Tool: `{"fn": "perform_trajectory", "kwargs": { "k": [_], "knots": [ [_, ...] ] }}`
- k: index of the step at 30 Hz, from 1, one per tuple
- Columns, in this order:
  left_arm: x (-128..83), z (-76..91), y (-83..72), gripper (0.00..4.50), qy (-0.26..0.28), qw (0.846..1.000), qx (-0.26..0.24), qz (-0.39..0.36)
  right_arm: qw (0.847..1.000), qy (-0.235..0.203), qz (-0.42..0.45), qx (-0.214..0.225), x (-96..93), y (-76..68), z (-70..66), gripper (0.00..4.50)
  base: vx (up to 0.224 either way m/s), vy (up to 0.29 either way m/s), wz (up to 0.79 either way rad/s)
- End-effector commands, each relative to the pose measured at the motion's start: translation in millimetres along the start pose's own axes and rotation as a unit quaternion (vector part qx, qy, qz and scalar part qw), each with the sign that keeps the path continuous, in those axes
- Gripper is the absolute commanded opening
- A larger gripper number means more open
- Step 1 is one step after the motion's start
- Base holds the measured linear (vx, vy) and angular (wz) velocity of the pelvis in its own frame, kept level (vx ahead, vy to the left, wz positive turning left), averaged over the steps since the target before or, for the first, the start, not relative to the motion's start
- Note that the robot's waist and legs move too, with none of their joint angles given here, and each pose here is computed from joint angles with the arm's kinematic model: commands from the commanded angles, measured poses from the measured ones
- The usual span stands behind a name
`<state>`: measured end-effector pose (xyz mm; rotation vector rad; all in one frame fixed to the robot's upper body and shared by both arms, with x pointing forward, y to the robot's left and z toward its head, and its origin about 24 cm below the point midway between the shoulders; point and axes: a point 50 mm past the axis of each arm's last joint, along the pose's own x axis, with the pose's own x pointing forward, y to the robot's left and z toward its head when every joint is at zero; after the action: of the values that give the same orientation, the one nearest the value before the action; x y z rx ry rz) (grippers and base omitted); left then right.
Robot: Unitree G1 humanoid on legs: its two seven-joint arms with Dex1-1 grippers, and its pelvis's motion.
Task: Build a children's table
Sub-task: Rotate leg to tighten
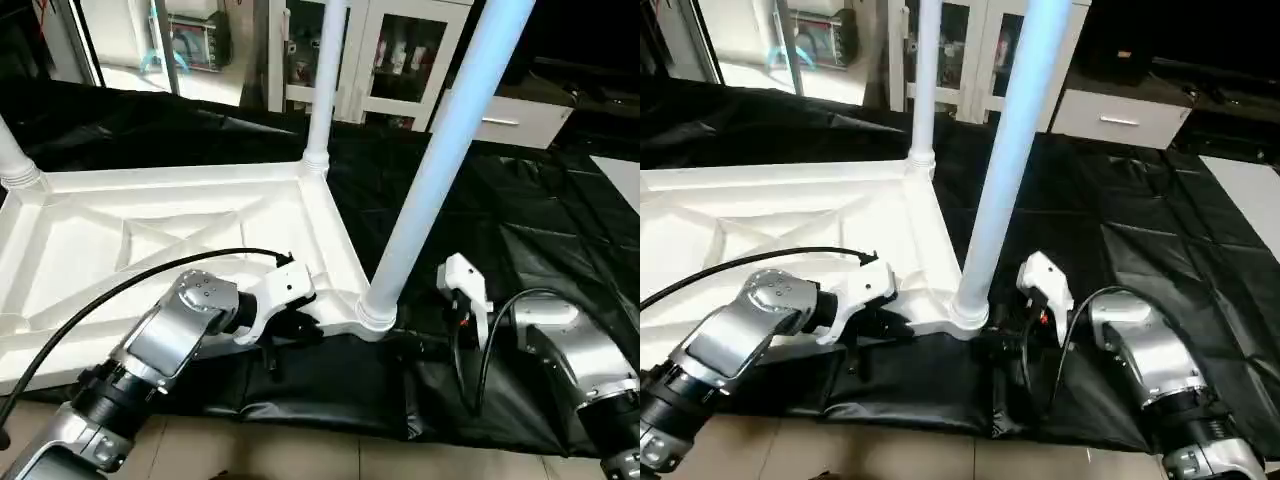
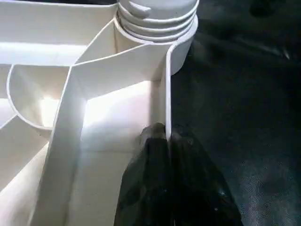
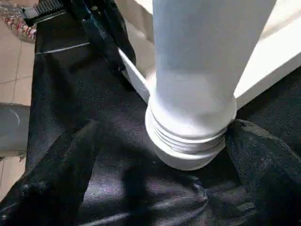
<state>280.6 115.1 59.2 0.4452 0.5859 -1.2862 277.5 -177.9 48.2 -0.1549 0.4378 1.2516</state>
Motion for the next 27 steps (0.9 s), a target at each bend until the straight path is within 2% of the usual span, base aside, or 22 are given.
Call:
{"fn": "perform_trajectory", "kwargs": {
  "k": [1,6,7,9,10,18,20,27],
  "knots": [
    [14.6,4.7,-17.8,0.0,-0.007,0.998,0.01,-0.062,0.999,-0.02,0.027,-0.02,10.2,5.9,8.8,4.47,0.0,0.0,0.0],
    [14.9,4.9,-21.6,0.0,-0.002,0.997,0.016,-0.076,0.999,-0.032,0.029,-0.026,11.0,5.5,11.8,4.47,0.0,0.0,0.0],
    [14.9,4.9,-21.9,0.0,-0.002,0.997,0.016,-0.077,0.999,-0.035,0.027,-0.027,11.3,5.1,12.2,4.31,0.0,0.0,0.0],
    [15.6,4.8,-23.1,0.0,-0.001,0.997,0.017,-0.079,0.999,-0.038,0.021,-0.032,13.4,4.0,12.7,4.31,0.0,0.0,0.0],
    [15.9,5.1,-23.6,0.0,-0.001,0.997,0.018,-0.08,0.999,-0.038,0.021,-0.032,14.2,3.7,12.6,4.04,0.0,0.0,0.0],
    [16.5,6.6,-25.0,0.0,0.0,0.996,0.018,-0.084,0.998,-0.019,0.029,-0.048,19.2,4.1,7.3,3.47,0.0,0.0,0.0],
    [15.9,5.7,-24.5,0.0,0.002,0.997,0.019,-0.081,0.998,-0.016,0.032,-0.052,19.1,3.7,6.7,3.19,0.0,0.0,0.0],
    [15.0,4.7,-23.4,0.0,0.005,0.997,0.018,-0.078,0.997,-0.006,0.035,-0.062,17.0,1.3,5.3,2.64,0.0,0.0,0.0]
  ]
}}
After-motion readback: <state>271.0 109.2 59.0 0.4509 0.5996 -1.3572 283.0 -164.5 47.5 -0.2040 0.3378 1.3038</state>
